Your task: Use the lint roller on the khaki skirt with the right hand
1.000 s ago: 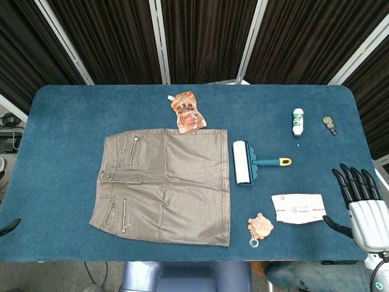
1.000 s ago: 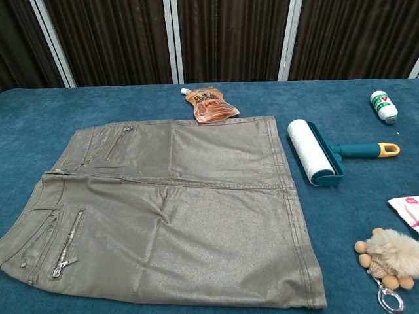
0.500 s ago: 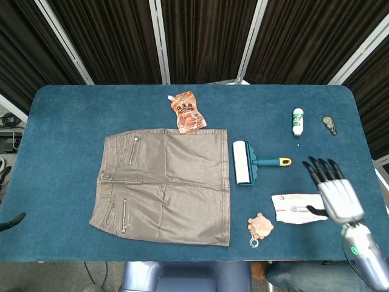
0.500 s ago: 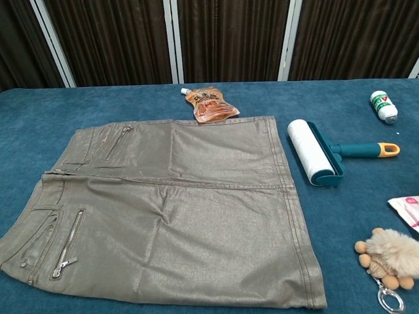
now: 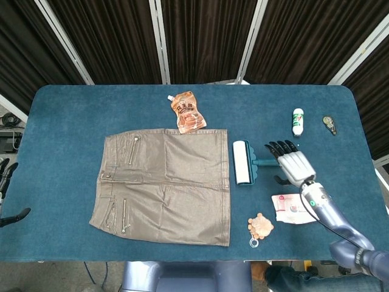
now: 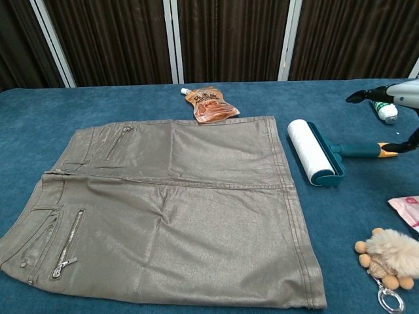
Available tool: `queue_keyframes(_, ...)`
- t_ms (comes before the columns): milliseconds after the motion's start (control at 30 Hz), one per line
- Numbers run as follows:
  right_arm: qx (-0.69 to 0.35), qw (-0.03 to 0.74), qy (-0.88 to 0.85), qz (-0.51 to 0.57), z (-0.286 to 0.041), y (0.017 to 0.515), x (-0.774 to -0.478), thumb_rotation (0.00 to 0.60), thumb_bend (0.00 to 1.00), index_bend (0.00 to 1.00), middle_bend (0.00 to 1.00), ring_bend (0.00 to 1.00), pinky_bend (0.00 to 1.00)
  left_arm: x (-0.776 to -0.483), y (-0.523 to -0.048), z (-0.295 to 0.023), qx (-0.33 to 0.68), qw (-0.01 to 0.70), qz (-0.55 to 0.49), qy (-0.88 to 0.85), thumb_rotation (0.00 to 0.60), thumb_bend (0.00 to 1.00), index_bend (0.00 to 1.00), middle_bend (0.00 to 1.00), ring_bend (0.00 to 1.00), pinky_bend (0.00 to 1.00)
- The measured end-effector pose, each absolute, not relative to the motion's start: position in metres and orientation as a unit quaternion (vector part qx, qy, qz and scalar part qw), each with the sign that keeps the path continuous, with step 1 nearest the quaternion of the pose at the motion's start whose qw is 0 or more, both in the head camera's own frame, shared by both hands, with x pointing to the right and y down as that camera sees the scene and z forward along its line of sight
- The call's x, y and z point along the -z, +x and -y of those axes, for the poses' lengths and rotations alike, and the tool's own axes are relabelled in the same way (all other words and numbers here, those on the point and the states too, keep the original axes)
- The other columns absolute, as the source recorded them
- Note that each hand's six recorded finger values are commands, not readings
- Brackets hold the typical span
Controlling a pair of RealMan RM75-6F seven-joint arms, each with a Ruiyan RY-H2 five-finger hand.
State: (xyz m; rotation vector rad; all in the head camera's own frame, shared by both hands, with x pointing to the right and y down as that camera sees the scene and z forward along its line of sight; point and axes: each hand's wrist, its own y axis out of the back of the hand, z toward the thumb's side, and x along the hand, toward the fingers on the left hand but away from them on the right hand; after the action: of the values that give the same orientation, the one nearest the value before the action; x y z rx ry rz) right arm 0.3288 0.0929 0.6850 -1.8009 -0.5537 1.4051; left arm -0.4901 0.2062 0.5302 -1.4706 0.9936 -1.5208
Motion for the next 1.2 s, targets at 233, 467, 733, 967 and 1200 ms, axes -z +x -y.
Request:
queue_keyframes(233, -0.557, 0.408, -0.699, 0.186, -0.087, 0.317, -0.713, 0.600, 0.31, 0.10, 0.08, 0.00, 0.00, -0.531, -0.496, -0.204, 0.605, 0.388, -0.396, -0.571, 0.600, 0.00, 0.00, 0.00, 0.00, 0.00)
queue_keyframes(467, -0.569, 0.448, -0.673, 0.150, -0.088, 0.316, -0.735, 0.600, 0.33, 0.11, 0.10, 0.00, 0.00, -0.531, -0.500, -0.202, 0.610, 0.386, -0.400, -0.565, 0.600, 0.00, 0.00, 0.00, 0.00, 0.00)
queue_keyframes(733, -0.583, 0.459, -0.658, 0.129, -0.090, 0.320, -0.751, 0.600, 0.33, 0.13, 0.15, 0.01, 0.00, -0.532, -0.502, -0.202, 0.613, 0.385, -0.399, -0.562, 0.600, 0.00, 0.00, 0.00, 0.00, 0.00)
queue_keyframes(967, -0.589, 0.463, -0.650, 0.126, -0.088, 0.322, -0.758, 0.600, 0.34, 0.15, 0.18, 0.05, 0.01, -0.533, -0.502, -0.202, 0.615, 0.386, -0.399, -0.560, 0.600, 0.00, 0.00, 0.00, 0.00, 0.00)
queue_keyframes(1200, -0.596, 0.474, -0.638, 0.115, -0.086, 0.327, -0.764, 0.600, 0.42, 0.27, 0.35, 0.28, 0.31, -0.534, -0.502, -0.202, 0.617, 0.385, -0.398, -0.559, 0.600, 0.00, 0.00, 0.00, 0.00, 0.00)
